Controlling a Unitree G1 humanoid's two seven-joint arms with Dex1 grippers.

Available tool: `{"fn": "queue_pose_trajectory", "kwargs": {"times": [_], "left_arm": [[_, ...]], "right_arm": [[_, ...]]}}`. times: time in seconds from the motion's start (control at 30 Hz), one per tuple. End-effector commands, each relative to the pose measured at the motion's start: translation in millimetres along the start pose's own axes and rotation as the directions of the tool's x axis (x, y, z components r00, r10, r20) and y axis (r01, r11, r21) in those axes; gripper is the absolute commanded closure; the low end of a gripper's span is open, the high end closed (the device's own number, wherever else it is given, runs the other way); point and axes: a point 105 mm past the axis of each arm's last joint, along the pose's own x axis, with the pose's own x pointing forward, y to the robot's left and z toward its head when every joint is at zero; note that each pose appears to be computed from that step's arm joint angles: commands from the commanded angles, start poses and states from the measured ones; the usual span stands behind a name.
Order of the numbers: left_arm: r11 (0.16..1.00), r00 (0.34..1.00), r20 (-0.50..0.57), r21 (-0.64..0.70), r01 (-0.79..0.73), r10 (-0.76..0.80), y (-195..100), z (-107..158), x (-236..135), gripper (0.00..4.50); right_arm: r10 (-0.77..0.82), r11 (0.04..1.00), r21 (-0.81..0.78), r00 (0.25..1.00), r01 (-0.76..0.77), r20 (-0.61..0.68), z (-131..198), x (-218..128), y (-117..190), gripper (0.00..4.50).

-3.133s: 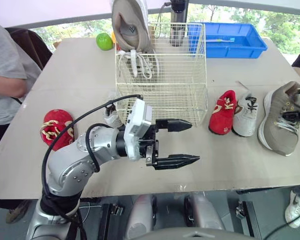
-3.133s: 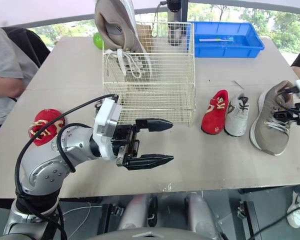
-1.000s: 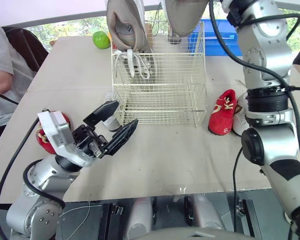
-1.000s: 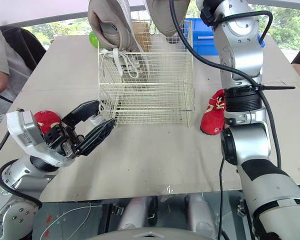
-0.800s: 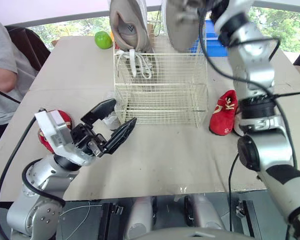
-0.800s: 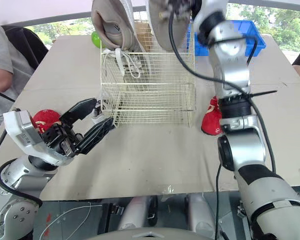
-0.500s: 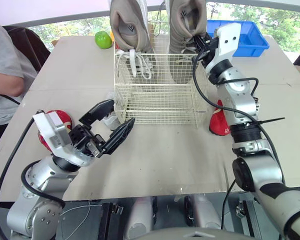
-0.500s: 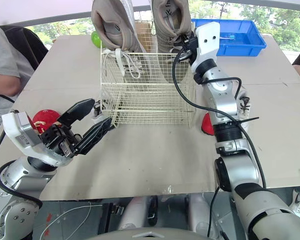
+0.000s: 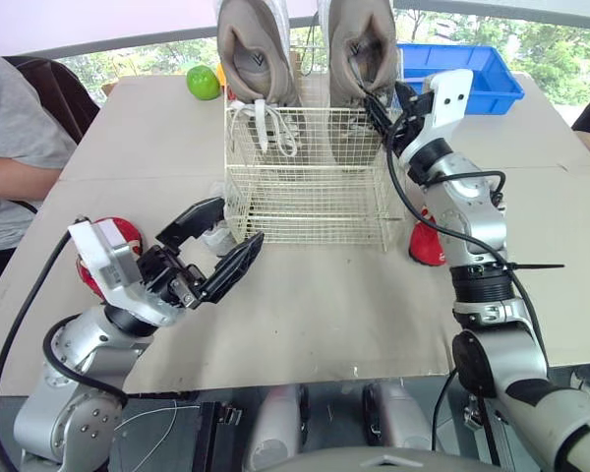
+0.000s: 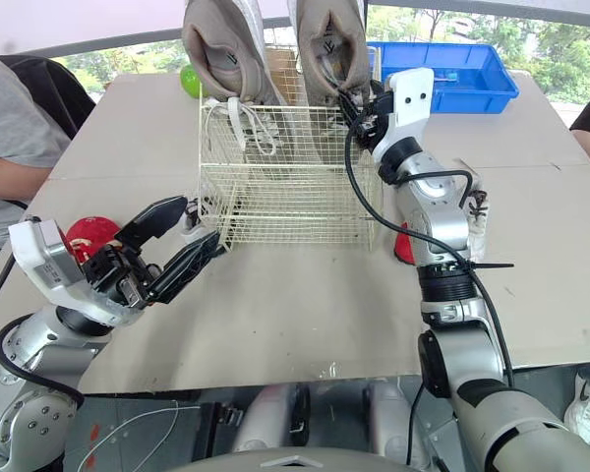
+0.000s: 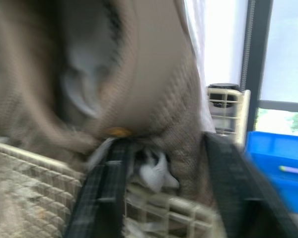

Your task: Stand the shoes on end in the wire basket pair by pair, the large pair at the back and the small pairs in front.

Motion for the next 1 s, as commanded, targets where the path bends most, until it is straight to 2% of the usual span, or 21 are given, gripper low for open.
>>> {"fn": "queue_pose_trajectory", "kwargs": {"times": [0.03,0.17,0.33,0.47,0.6,0.77,1.0], "left_arm": [[1.0,1.0,0.014,0.015,0.014,-0.014,-0.8,3.6,3.3,0.0],[1.0,1.0,0.012,0.012,0.013,-0.013,0.1,2.6,3.4,0.0],[1.0,1.0,0.019,-0.017,-0.018,0.018,1.1,2.4,1.0,0.0],[0.997,0.997,0.019,-0.025,-0.078,0.079,7.4,2.2,-1.5,0.0],[0.983,0.983,0.001,-0.023,-0.185,0.185,18.4,-0.1,-7.7,0.0],[0.936,0.937,-0.045,-0.035,-0.349,0.347,33.7,-6.4,-29.9,0.0],[0.852,0.808,-0.292,0.056,-0.52,0.512,40.9,-37.6,-66.9,0.0]], "right_arm": [[-0.007,0.999,0.038,1.0,0.006,0.018,7.1,-7.6,-0.5,0.28],[0.03,0.999,0.033,0.999,-0.031,0.017,10.6,-18.0,9.0,0.28],[0.112,0.991,-0.083,0.993,-0.109,0.023,23.2,-33.7,20.6,0.28],[0.24,0.968,-0.105,0.966,-0.23,0.094,42.2,-50.6,28.1,0.28],[0.352,0.922,-0.162,0.935,-0.352,-0.03,34.6,-76.5,20.6,0.28],[0.538,0.821,-0.121,0.827,-0.558,-0.166,31.0,-114.0,26.4,0.28],[0.729,0.645,-0.033,0.628,-0.763,-0.274,18.7,-160.0,58.7,0.28]]}}
